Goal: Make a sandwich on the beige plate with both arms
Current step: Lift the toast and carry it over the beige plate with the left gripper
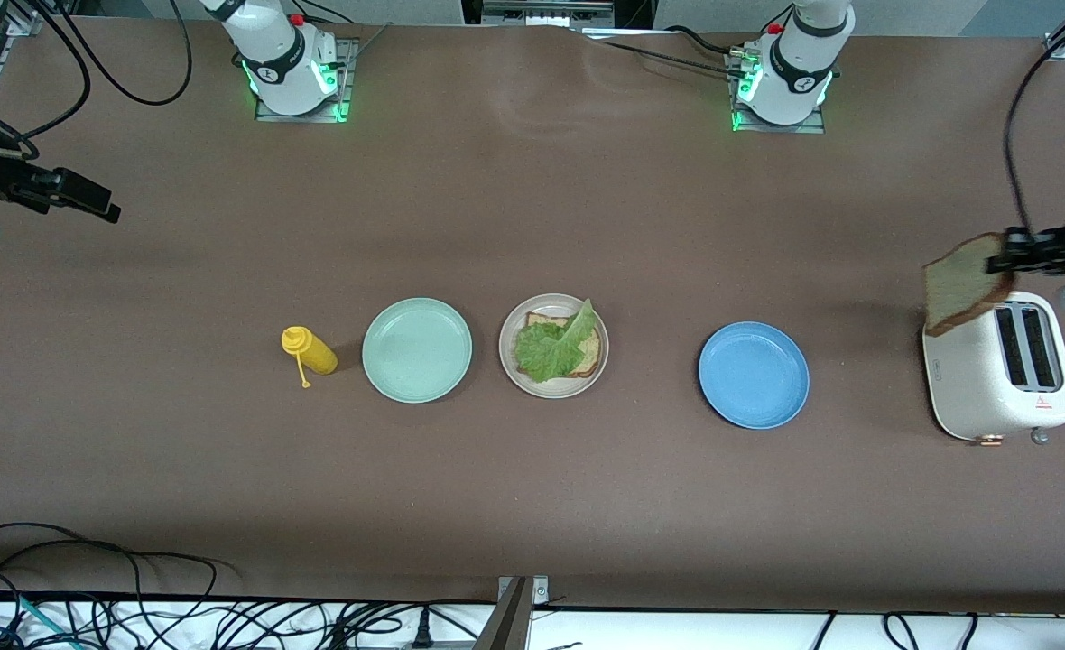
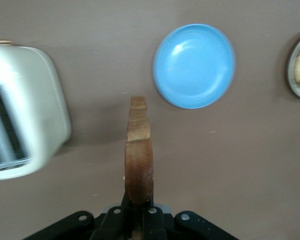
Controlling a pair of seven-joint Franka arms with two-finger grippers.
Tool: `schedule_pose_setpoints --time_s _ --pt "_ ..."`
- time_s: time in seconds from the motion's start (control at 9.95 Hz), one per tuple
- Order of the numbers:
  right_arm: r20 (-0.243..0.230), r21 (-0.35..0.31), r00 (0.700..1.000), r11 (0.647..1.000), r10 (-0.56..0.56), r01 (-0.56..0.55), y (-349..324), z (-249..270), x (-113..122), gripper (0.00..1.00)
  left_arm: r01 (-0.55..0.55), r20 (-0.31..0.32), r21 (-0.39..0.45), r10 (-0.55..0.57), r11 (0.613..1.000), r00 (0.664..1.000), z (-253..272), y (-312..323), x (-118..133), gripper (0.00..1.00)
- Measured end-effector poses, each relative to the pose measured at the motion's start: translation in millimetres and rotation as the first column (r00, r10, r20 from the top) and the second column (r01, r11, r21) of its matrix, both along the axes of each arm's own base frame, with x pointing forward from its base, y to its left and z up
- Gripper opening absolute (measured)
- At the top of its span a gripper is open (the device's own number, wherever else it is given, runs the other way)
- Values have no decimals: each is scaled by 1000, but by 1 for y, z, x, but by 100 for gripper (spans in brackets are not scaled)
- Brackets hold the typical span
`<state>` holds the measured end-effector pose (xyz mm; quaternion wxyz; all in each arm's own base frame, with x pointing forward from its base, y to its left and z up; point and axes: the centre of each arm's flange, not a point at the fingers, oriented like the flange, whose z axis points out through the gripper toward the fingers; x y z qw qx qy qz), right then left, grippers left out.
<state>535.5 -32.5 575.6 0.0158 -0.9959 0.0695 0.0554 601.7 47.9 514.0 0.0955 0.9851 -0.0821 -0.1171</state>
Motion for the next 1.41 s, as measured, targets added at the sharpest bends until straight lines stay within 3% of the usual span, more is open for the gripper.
schedule_pose_setpoints --time_s 0.4,0.5,0.6,0.9,1.11,1.41 --pt "9 -7 1000 1000 -3 3 -4 3 1 100 -43 -189 -217 1 975 982 -60 -170 8 9" --pt "9 -7 1000 1000 -5 5 -5 3 1 100 -68 -206 -290 7 955 979 -76 -204 13 9" --pt "8 -7 1000 1000 -3 3 -4 3 1 100 -105 -222 -361 24 927 975 -91 -225 19 9" --pt "8 -15 1000 1000 20 -19 7 2 3 100 -266 -377 -522 60 810 924 -155 -248 32 9" --pt "13 -52 999 998 36 -35 15 0 6 100 -281 -400 -552 47 785 916 -190 -272 32 9" --pt "2 -59 999 997 47 -46 28 -7 10 100 -246 -357 -601 20 760 934 -228 -293 30 9"
